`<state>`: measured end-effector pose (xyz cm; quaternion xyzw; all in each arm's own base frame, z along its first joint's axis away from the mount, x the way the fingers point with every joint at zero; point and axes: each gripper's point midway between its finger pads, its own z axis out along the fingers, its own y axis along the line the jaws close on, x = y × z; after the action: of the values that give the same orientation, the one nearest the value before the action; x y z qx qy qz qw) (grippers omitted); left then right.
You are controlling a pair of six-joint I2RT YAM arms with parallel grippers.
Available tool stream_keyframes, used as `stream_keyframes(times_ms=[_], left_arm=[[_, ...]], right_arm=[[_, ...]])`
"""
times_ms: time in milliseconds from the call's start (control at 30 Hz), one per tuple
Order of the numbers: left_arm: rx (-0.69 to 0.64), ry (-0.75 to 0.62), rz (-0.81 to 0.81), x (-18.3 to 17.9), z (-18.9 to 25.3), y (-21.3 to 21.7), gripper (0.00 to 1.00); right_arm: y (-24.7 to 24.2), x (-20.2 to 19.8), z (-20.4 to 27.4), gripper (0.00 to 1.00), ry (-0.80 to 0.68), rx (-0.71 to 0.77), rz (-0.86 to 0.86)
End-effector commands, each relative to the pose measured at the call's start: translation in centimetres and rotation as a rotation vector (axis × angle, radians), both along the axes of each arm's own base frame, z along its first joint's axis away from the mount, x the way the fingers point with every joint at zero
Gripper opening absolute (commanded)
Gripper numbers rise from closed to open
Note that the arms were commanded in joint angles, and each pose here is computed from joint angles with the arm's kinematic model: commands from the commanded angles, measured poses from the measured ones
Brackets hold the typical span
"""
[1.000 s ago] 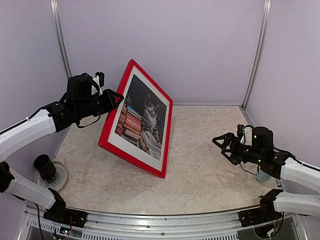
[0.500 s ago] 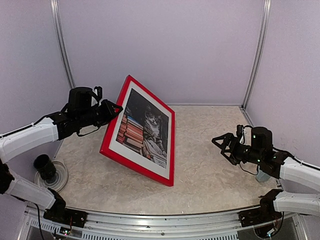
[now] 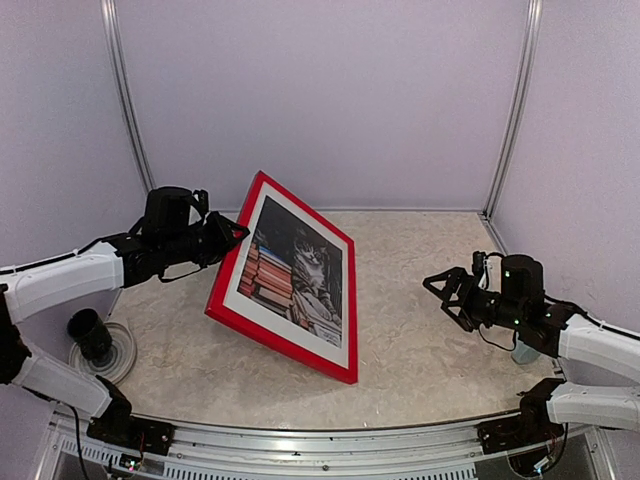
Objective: Put the photo into the frame
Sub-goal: Place the photo frame at the center of the board.
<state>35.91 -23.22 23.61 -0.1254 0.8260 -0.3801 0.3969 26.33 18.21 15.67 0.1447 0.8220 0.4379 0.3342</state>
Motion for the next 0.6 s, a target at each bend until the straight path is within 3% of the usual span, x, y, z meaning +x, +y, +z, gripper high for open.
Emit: stream_keyframes(times_ms=[0,433,567], left_arm=[[-0.037,-0.129,-0.008,0.7,2.5,-0.5,0.0],[-0.054,-0.086,-0.023,0.8,0.1,-1.0,0.03],[-0.058,-0.08,-0.026,0.8,-0.2,-1.1,0.11]], right_arm=[[0.2,-0.2,-0.6,0.99,0.007,-0.001,0.006],[0.9,0.7,-2.4,0.99,0.05,-0.042,0.033],[1.5,1.3,-3.6,0.99,0.084,-0.069,0.056]])
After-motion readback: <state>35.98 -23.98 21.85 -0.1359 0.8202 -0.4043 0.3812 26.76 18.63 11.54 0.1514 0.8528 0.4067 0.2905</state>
